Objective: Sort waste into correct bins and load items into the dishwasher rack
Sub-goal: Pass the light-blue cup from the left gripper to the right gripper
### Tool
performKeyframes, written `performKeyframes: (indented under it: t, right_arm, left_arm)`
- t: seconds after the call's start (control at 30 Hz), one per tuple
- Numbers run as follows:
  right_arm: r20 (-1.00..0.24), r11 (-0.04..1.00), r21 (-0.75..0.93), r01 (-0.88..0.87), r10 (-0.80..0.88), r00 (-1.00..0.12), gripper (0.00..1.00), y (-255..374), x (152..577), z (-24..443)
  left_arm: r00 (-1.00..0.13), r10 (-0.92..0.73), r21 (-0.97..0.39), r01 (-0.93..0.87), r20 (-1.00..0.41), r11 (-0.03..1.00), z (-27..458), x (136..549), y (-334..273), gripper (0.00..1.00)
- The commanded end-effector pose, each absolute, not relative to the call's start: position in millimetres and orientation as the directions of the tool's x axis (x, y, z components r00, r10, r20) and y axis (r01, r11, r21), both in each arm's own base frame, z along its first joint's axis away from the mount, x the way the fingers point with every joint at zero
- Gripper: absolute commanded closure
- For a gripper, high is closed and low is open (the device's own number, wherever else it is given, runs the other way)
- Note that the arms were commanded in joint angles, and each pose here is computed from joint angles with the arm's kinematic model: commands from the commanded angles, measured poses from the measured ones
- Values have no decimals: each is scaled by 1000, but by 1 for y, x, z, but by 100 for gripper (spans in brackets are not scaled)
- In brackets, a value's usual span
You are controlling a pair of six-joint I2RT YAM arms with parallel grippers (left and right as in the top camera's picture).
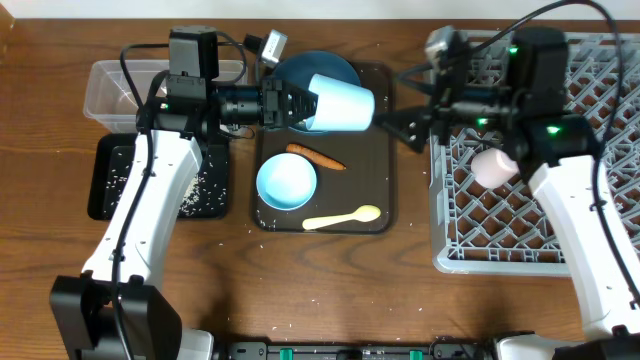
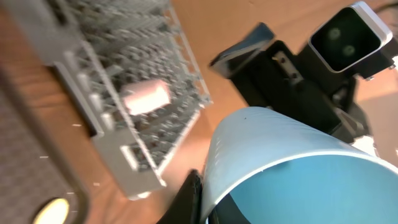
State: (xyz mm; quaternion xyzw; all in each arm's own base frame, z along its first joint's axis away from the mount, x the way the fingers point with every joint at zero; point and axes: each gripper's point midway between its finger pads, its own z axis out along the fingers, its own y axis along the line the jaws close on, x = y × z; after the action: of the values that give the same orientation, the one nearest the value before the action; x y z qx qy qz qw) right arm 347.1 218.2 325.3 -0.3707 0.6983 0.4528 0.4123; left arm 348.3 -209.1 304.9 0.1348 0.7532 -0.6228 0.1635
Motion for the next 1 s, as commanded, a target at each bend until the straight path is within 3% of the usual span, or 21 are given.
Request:
performKeyframes:
  t: [0.0, 0.17, 0.43, 0.6, 0.7, 0.8, 0.97]
  right_arm:
    - [-942, 192, 259, -947, -166, -292, 2, 241, 326, 336]
    - [-955, 138, 219, -966, -172, -241, 7, 258, 316, 341]
    - [-973, 43, 177, -983, -143, -182, 25, 268, 302, 353]
    - [-971, 39, 187, -982, -145, -191, 49, 268, 301, 353]
    - [-970, 39, 190, -981, -146, -194, 55, 267, 301, 352]
    - [-970, 50, 192, -980, -143, -197, 62, 264, 303, 353]
    - [-955, 158, 258, -953, -108, -276, 66, 232, 324, 358]
  left_arm:
    - [-911, 62, -911, 410, -407, 48, 324, 329, -211, 94]
    - [-911, 76, -913, 409, -406, 19, 328, 325, -211, 94]
    - [-911, 76, -913, 409, -406, 19, 328, 325, -211, 94]
    - [-910, 76, -912, 409, -407, 19, 328, 325, -211, 93]
    - [-911, 75, -912, 409, -407, 19, 328, 325, -211, 83]
    - [-910, 75, -912, 410, -408, 20, 328, 325, -211, 65]
    - [-910, 48, -906, 415, -413, 78, 320, 333, -211, 56]
